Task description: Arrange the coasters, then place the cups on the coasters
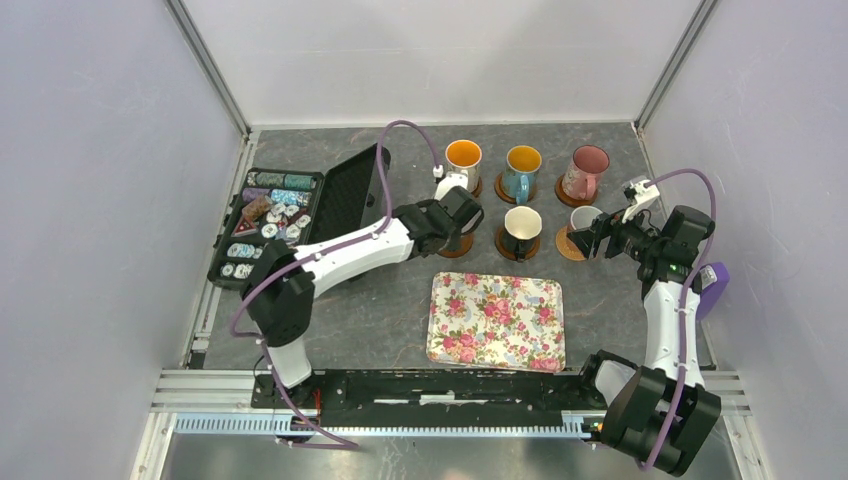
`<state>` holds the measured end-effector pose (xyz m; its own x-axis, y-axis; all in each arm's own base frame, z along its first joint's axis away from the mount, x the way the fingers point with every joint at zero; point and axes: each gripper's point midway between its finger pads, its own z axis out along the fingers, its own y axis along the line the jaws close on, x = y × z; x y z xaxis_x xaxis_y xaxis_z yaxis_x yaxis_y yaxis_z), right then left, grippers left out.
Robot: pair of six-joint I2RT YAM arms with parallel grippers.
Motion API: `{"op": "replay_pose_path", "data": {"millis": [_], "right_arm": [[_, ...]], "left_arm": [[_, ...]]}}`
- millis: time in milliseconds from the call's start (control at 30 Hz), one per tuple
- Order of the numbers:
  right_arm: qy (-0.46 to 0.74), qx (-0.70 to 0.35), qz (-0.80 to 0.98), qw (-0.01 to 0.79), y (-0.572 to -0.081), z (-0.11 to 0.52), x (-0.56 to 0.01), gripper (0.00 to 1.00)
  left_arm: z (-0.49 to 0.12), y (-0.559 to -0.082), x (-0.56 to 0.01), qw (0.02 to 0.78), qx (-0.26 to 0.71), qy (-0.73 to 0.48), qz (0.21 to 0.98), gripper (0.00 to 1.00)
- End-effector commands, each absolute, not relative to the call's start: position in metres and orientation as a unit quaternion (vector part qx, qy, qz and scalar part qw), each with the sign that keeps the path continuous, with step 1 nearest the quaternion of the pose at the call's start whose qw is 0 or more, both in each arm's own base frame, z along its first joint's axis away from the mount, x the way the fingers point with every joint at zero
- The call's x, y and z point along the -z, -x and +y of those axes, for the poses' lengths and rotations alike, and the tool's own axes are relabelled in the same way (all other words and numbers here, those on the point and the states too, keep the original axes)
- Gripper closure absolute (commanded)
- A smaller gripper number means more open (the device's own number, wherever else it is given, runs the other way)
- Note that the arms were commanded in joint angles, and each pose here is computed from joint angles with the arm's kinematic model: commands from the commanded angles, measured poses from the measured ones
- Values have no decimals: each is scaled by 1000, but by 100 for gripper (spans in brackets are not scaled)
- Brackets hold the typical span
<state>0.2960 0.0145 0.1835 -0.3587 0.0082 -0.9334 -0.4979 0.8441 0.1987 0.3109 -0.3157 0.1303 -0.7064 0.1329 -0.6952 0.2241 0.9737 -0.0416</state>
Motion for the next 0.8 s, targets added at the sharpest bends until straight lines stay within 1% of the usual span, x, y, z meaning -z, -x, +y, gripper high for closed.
{"op": "replay_pose_path", "data": {"millis": [0,300,767], "right_arm": [[156,-218,785,558,-298,11,-190,19],[158,-211,785,560,-296,11,-191,19],[151,-209,788,559,-296,9,-187,19]], "left_arm": [[-336,-340,-168,432,89,-9,897,98],[-341,-340,-129,391,76,9,917,98],[-337,-342,-103,374,58,12,925,97]]}}
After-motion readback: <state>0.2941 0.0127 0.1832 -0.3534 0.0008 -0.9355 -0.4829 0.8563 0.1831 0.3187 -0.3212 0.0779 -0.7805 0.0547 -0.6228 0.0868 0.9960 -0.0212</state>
